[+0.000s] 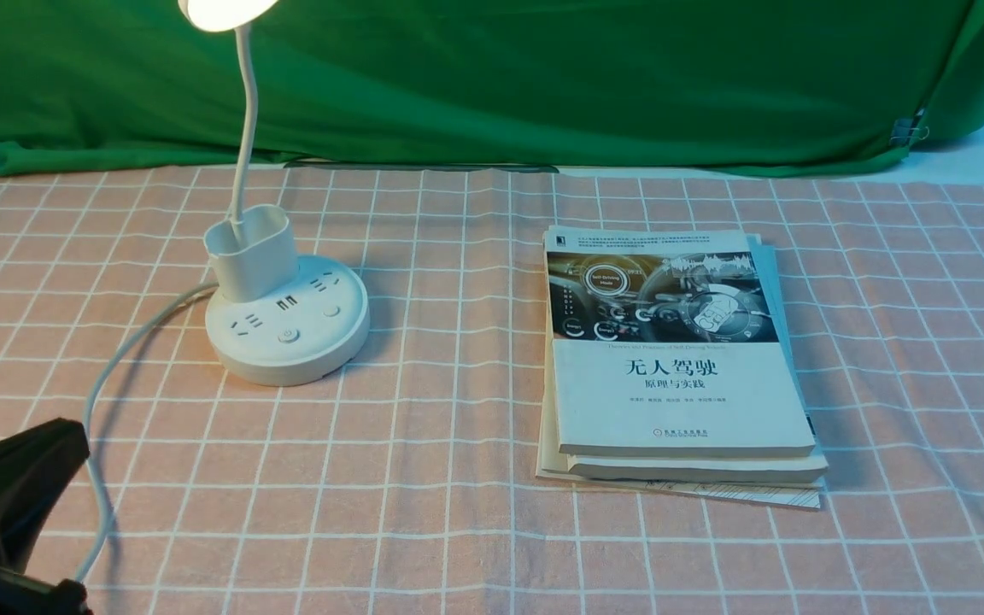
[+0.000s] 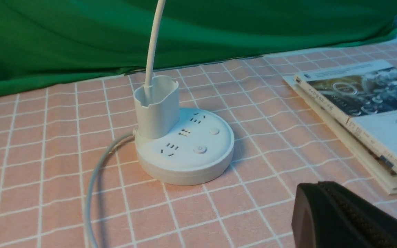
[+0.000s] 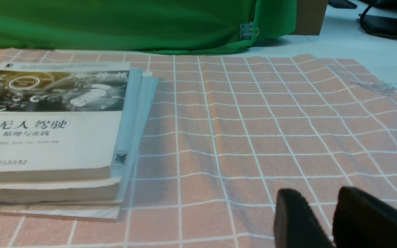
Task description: Turn on the table lamp on the pink coffee tablecloth with your hand.
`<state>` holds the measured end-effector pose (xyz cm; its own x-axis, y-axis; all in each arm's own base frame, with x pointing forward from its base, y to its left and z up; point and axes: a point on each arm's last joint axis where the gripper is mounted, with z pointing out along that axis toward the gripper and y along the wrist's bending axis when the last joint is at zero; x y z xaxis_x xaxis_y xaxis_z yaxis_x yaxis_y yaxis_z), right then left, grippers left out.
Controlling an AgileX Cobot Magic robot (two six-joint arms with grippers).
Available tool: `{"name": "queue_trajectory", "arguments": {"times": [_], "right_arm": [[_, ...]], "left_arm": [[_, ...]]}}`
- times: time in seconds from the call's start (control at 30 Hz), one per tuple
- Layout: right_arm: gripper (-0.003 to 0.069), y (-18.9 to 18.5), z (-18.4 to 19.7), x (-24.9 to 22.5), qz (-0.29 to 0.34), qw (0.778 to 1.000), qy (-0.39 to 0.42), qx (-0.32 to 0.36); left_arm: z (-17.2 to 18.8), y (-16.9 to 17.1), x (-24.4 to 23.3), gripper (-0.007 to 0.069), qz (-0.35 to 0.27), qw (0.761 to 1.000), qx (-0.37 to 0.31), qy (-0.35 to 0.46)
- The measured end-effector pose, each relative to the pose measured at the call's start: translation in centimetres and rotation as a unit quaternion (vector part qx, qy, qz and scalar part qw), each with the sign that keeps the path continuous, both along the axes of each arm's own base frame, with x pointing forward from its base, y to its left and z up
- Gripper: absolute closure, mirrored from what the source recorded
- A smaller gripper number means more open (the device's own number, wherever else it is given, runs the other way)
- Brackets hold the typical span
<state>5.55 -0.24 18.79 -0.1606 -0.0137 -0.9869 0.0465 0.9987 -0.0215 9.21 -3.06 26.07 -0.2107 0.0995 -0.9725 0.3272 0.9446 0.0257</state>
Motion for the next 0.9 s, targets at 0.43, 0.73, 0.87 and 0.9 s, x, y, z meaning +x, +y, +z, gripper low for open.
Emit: {"name": "queue_trajectory", "arguments": {"times": [0.43, 0.73, 0.87, 0.9], "right_arm": [[0.0421, 0.0, 0.0, 0.0, 0.0, 1.0, 0.0, 0.0], [0.0421, 0.0, 0.0, 0.0, 0.0, 1.0, -0.001, 0.0], [0.0421, 0.0, 0.0, 0.0, 0.0, 1.0, 0.0, 0.0], [0.0421, 0.0, 0.0, 0.0, 0.0, 1.0, 0.0, 0.0]], "left_arm": [[-4.3, 2.0, -1.8, 0.0622, 0.152, 0.98, -0.014, -0.128], [-4.8, 2.8, -3.6, 0.0622, 0.139, 0.977, -0.038, -0.158], [-6.6, 2.7, -3.6, 0.0622, 0.142, 0.987, -0.053, -0.054], [-6.9, 2.7, -3.6, 0.0622, 0.141, 0.988, -0.054, -0.04]]}}
